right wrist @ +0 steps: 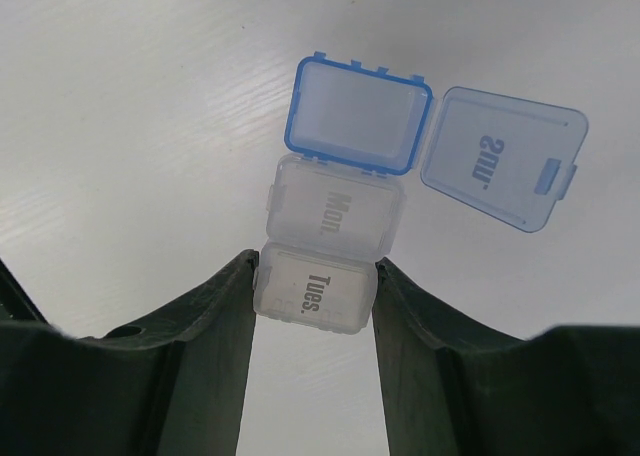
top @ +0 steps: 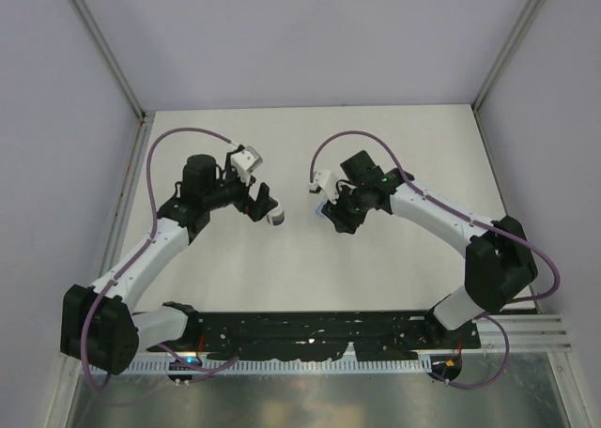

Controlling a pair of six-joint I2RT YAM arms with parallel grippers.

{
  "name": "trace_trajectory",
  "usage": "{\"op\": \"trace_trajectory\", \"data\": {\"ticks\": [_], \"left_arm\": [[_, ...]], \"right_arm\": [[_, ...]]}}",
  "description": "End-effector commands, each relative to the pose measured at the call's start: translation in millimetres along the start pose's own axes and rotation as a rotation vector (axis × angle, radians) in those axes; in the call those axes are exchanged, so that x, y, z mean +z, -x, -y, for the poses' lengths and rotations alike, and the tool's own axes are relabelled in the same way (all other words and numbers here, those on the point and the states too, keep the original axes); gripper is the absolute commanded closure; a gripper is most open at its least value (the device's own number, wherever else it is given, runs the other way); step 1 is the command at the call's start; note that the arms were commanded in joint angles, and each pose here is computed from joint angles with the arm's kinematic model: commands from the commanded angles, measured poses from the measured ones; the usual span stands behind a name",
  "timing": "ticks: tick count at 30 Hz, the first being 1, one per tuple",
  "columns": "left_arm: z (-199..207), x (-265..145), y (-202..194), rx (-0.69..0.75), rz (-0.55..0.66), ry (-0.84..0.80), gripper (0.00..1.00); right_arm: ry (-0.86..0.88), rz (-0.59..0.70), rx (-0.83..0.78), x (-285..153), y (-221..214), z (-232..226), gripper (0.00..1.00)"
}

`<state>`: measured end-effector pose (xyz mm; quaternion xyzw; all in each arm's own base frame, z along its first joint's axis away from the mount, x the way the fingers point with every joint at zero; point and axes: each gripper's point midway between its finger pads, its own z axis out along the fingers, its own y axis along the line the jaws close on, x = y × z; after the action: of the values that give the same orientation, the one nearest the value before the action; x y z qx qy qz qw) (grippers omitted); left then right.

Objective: Sort the pills into containers

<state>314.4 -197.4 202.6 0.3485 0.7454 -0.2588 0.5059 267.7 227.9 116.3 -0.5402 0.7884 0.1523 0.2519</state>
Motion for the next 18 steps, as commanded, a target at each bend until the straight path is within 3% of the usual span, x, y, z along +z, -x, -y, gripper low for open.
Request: {"op": "trace_trajectory", "data": {"ticks": [1,11,18], "left_arm": [[-3.6,-7.3,-9.7,-0.017,-0.025,0.049,0.01],[-3.3,-0.9,-37.3,-0.098,-0.069,0.064,0.00],[-6.9,12.1,-50.6,-0.153,-0.119,0.070,0.00]], "right_arm": [[-0.040,0.027,0.040,24.0,0.2,19.6,0.87],[-0.048,-0.065,0.090,67.2,-35.1,35.5,0.86],[-0.033,-0.089,0.089,74.9,-42.4,34.8,0.76]]}}
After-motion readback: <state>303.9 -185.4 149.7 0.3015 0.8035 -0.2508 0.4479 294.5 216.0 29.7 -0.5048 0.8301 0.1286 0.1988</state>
